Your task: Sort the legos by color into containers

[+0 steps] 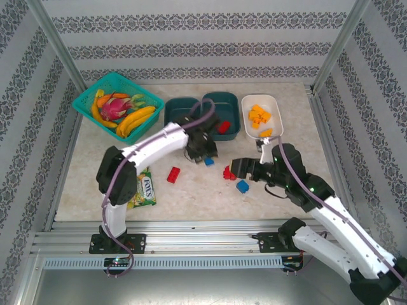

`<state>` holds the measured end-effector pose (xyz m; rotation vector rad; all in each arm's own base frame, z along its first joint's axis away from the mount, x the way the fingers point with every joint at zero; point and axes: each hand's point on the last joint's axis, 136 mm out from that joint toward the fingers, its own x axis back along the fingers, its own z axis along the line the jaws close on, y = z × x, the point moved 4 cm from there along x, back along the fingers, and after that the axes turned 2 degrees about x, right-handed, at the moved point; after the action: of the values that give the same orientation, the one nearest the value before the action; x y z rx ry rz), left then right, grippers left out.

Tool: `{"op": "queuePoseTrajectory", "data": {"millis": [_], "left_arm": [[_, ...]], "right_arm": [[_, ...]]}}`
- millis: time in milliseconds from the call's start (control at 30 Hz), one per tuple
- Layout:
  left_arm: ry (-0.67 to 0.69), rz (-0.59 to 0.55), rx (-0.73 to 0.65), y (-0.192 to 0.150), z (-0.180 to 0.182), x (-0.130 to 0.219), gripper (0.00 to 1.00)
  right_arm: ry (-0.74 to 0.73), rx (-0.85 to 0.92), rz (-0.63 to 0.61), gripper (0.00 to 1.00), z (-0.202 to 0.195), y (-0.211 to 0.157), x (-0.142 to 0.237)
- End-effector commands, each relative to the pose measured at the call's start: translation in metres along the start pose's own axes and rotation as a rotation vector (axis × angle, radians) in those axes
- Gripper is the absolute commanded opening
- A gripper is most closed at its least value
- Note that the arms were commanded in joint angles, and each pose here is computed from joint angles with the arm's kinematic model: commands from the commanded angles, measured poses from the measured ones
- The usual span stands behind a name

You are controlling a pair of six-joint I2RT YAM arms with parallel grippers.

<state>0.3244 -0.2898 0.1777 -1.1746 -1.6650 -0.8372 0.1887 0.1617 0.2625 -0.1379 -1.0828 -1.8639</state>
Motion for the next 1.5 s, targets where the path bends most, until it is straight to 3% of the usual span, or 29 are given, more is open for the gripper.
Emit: {"op": "queuePoseTrajectory", "data": {"millis": [0,133,267,567,733,867,1033,1167,1300,1467], "left_arm": [[0.001,-0.080,-0.060,0.052,0.016,0.028,0.30],[-0.066,-0.150,-0.068,0.117,0.013,0.031,0.30],[-0.116,-0.158,-0.065,0.167,0.009,0.005,0.30],[-0.157,-0.136,-0.006,0.211,0.019,-0.050,0.34],[-0.149,-0.094,0.000,0.206,0.023,-0.060,0.50],[-0.143,-0.110,-0.005,0.204,0.022,-0.045,0.60],[-0.163,-0.178,-0.017,0.201,0.012,-0.001,0.63],[-0.177,-0.240,-0.035,0.190,0.008,0.042,0.64],[-0.224,-0.289,-0.096,0.159,0.005,0.082,0.64],[-0.311,-0.271,-0.228,0.087,0.004,0.101,0.64]], "right_arm": [[0.079,0.070,-0.074,0.80,0.023,0.037,-0.015],[0.065,0.055,-0.024,0.80,0.028,0.059,-0.044],[0.050,-0.010,-0.006,0.80,0.023,0.079,-0.069],[0.030,-0.043,-0.020,0.80,0.017,0.092,-0.082],[-0.015,-0.065,0.013,0.80,0.004,0.077,-0.084],[-0.073,-0.051,0.052,0.80,-0.008,0.065,-0.087],[-0.222,-0.026,0.087,0.80,-0.028,0.052,-0.083],[-0.451,-0.101,0.139,0.79,-0.064,0.036,-0.073],[-0.543,-0.224,0.203,0.76,-0.094,0.016,-0.082],[-0.572,-0.349,0.221,0.75,-0.113,0.006,-0.110]]}}
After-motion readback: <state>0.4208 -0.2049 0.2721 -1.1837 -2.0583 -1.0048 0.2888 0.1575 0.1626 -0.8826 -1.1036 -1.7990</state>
